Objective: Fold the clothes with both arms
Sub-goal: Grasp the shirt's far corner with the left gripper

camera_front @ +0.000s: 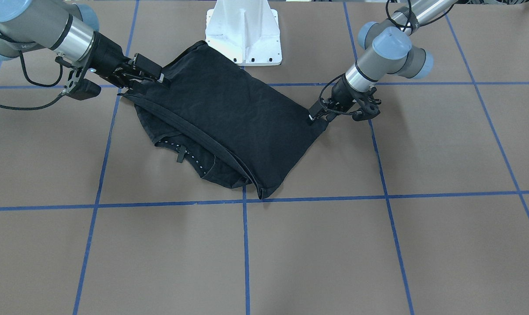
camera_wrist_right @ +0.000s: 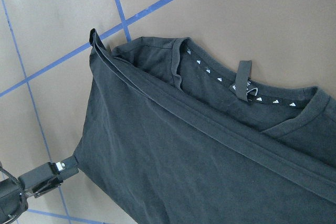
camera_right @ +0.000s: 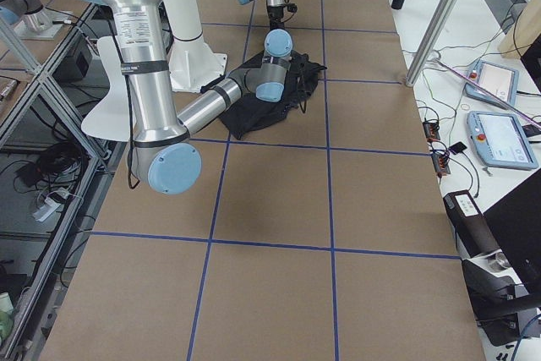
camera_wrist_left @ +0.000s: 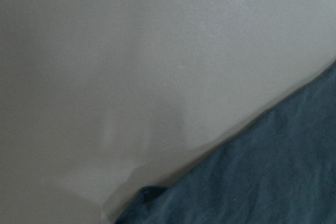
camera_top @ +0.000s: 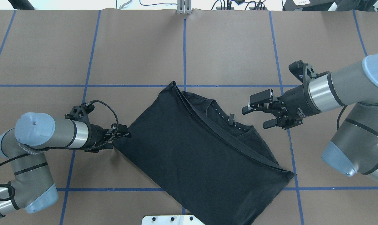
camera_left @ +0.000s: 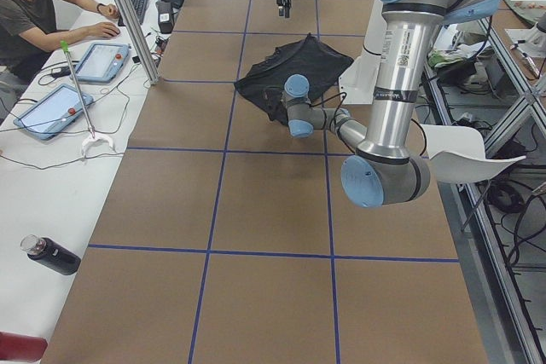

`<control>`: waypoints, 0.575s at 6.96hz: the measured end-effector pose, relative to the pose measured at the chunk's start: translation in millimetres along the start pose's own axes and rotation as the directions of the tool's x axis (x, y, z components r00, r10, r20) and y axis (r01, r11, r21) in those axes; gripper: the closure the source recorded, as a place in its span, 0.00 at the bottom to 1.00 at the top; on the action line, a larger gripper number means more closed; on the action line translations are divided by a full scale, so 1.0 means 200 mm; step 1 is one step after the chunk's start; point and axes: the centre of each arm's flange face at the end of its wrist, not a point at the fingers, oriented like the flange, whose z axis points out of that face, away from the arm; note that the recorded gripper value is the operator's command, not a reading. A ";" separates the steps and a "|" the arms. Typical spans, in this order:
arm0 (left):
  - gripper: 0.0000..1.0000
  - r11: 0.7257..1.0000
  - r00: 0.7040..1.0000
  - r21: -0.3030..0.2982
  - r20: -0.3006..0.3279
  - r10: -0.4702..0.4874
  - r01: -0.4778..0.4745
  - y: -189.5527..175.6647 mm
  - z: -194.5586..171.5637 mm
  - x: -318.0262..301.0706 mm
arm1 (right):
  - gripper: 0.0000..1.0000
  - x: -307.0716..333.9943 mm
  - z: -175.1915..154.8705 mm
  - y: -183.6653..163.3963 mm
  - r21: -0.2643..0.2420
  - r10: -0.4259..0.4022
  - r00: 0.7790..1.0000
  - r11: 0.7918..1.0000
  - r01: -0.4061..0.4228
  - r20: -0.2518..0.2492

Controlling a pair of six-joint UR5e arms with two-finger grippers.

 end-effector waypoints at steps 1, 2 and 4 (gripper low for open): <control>0.09 1.000 1.000 0.001 0.001 -0.001 0.001 0.00 0.01 0.00 | 0.00 0.01 0.01 -0.01 0.000 0.003 1.000 1.000 -0.003 -0.003; 0.09 1.000 1.000 0.002 0.005 -0.001 0.001 -0.01 0.01 -0.01 | 0.00 0.01 0.01 -0.01 0.000 0.006 1.000 1.000 -0.006 -0.006; 0.09 1.000 1.000 0.005 0.013 -0.002 0.002 -0.01 0.03 -0.02 | 0.00 0.02 0.02 -0.02 0.000 0.007 1.000 1.000 -0.007 -0.008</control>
